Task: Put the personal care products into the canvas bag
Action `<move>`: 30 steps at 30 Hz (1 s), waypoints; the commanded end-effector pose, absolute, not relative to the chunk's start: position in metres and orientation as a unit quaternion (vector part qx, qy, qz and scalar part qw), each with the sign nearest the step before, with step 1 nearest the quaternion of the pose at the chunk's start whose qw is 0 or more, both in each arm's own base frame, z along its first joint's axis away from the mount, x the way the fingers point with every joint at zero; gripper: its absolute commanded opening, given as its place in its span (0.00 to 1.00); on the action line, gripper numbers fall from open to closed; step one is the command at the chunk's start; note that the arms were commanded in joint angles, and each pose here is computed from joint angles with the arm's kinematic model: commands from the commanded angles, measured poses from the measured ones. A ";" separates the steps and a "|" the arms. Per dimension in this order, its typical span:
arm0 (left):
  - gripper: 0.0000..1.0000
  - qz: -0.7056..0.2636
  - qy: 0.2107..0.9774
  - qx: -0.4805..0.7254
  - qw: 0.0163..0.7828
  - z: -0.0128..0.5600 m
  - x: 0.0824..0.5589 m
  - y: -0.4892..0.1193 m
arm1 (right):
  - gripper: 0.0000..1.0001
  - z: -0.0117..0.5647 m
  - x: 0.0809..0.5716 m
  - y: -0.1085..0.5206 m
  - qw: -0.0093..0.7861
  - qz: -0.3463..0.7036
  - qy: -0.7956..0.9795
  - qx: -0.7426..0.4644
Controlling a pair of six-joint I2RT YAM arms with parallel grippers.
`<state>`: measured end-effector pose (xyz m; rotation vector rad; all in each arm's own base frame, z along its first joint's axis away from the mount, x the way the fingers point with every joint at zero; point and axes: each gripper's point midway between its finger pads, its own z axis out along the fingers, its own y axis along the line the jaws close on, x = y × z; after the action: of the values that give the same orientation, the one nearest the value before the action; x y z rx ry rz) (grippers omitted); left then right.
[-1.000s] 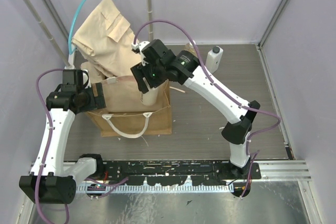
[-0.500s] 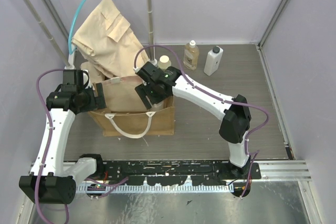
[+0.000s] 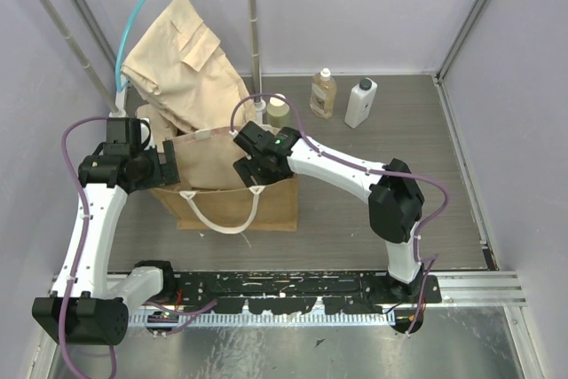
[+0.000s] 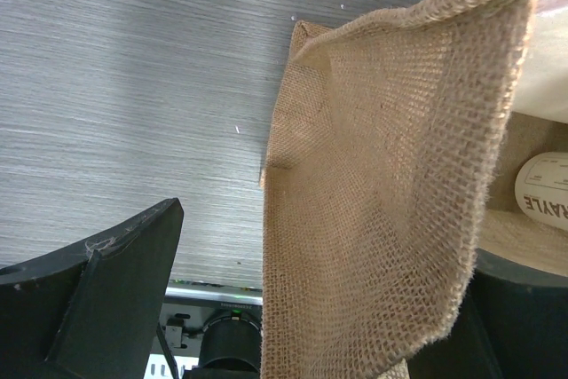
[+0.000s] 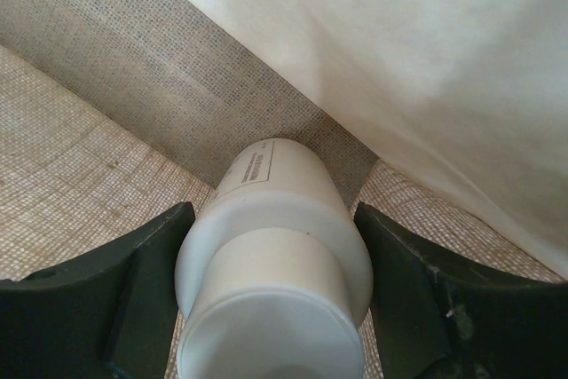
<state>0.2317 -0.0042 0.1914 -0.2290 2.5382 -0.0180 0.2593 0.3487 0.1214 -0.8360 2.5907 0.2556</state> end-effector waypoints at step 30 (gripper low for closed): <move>0.98 -0.009 0.955 -0.083 0.286 0.191 0.226 -0.005 | 1.00 0.279 0.271 0.373 0.356 0.178 0.864 -0.307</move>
<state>0.2312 -0.0042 0.1911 -0.2291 2.5405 -0.0177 0.2693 0.3802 0.1907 -0.8506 2.4217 0.3720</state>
